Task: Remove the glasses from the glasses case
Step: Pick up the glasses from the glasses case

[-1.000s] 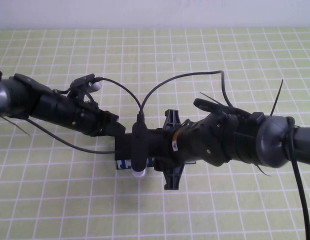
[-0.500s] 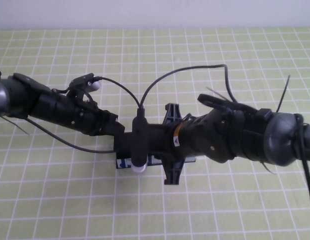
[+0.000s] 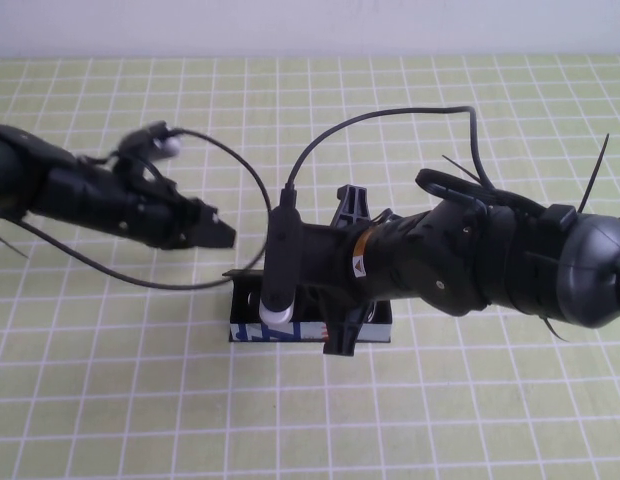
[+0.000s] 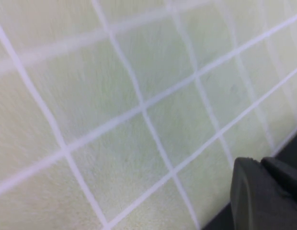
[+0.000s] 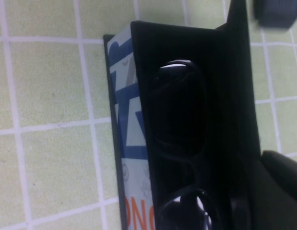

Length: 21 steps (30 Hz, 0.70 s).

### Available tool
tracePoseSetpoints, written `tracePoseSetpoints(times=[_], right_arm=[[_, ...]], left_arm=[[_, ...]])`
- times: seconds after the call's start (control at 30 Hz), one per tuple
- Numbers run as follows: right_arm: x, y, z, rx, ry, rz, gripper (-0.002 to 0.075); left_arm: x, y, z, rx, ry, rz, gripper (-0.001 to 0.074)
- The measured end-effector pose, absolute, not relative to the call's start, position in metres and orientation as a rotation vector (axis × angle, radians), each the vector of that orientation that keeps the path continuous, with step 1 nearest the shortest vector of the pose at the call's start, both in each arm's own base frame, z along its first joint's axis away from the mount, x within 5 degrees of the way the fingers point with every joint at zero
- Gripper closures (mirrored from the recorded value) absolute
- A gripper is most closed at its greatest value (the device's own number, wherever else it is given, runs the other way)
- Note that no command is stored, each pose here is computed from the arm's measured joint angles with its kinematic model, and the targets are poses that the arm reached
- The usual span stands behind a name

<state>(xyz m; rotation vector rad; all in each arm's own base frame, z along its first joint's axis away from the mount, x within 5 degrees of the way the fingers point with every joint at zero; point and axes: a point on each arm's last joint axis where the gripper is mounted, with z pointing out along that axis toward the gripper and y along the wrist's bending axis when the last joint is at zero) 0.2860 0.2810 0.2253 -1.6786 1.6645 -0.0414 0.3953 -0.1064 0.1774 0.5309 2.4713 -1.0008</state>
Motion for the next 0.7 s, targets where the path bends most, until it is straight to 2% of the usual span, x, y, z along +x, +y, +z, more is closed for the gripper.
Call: tracePoseSetpoints(times=[0.2, 0.3, 0.43, 0.7], right_arm=[[0.286, 0.281, 0.225, -1.671, 1.669, -0.038, 0.0728], [0.287, 0.28, 0.225, -1.668, 1.673, -0.037, 0.0729], [0.287, 0.28, 0.226, -1.664, 1.674, -0.038, 0.0729], [0.289, 0.279, 0.226, -1.656, 1.678, -0.038, 0.0729]], left_arm=[[0.376, -0.089, 0.242, 0.604, 2.308, -0.918, 0.0739], [0.355, -0.093, 0.254, 0.765, 2.153, -0.971, 0.0739], [0.33, -0.1, 0.239, 0.992, 1.937, -1.11, 0.0739], [0.313, -0.099, 0.199, 1.131, 1.918, -1.124, 0.0739]])
